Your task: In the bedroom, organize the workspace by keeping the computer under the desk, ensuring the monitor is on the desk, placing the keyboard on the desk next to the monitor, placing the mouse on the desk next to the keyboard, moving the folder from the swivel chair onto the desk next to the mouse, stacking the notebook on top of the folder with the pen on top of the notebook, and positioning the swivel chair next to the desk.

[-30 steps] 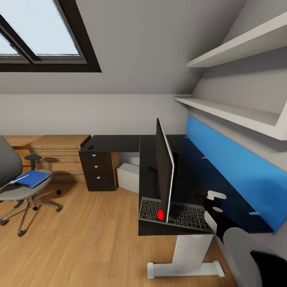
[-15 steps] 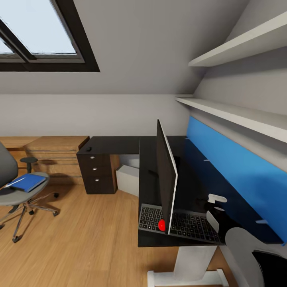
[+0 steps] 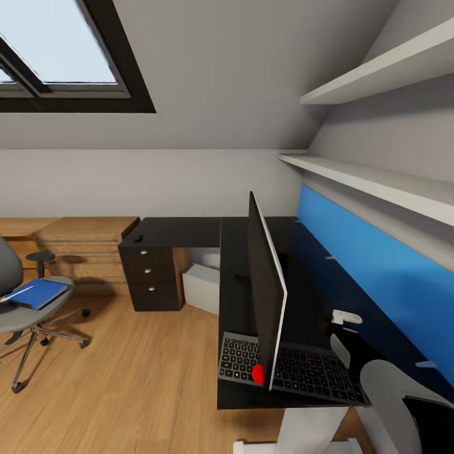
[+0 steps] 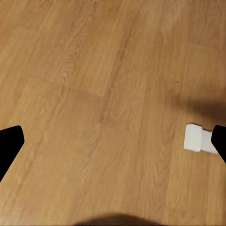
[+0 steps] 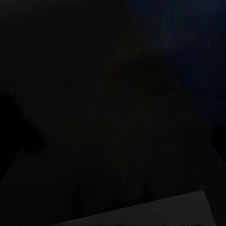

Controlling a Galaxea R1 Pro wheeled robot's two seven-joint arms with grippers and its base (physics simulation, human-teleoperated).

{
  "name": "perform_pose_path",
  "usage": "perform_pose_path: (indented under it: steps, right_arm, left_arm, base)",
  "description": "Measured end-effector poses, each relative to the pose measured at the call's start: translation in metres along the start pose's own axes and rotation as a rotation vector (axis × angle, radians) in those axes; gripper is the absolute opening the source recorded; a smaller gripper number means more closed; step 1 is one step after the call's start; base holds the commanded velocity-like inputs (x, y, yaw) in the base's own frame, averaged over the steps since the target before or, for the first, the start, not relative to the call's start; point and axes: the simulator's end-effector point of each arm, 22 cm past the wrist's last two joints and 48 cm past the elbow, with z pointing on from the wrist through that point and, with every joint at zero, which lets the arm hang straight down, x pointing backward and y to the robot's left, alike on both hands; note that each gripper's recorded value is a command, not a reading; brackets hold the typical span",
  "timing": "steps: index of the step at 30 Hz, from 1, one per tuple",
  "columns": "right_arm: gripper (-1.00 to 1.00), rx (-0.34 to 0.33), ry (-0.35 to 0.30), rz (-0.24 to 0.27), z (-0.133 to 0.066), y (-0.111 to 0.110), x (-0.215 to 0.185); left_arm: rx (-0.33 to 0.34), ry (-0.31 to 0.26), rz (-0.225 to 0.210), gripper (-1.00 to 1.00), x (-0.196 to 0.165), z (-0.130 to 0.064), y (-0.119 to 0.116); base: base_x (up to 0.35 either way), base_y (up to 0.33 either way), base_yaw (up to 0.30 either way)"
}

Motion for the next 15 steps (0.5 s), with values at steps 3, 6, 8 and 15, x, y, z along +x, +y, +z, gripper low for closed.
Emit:
perform_pose_path:
  steps: [3, 6, 8, 15]
  right_arm:
    - [1.00, 0.001, 0.013, -0.002, 0.000, -0.001, 0.002]
    - [1.00, 0.002, 0.033, -0.005, 0.000, -0.001, 0.007]
    - [1.00, 0.002, 0.041, -0.006, 0.000, -0.002, 0.008]
    - [1.00, 0.003, 0.067, -0.014, 0.000, -0.002, 0.014]
  left_arm:
    - [0.000, 0.000, 0.000, 1.00, 0.000, 0.000, 0.000]
    - [0.001, -0.001, 0.000, 1.00, 0.000, 0.000, -0.001]
    - [0.001, -0.001, 0.000, 1.00, 0.000, 0.000, -0.001]
    - [0.001, -0.002, -0.001, 1.00, 0.000, 0.000, -0.001]
  base:
    - [0.141, 0.000, 0.000]
    - [0.060, 0.000, 0.000]
    - [0.031, 0.000, 0.000]
    - [0.010, 0.000, 0.000]
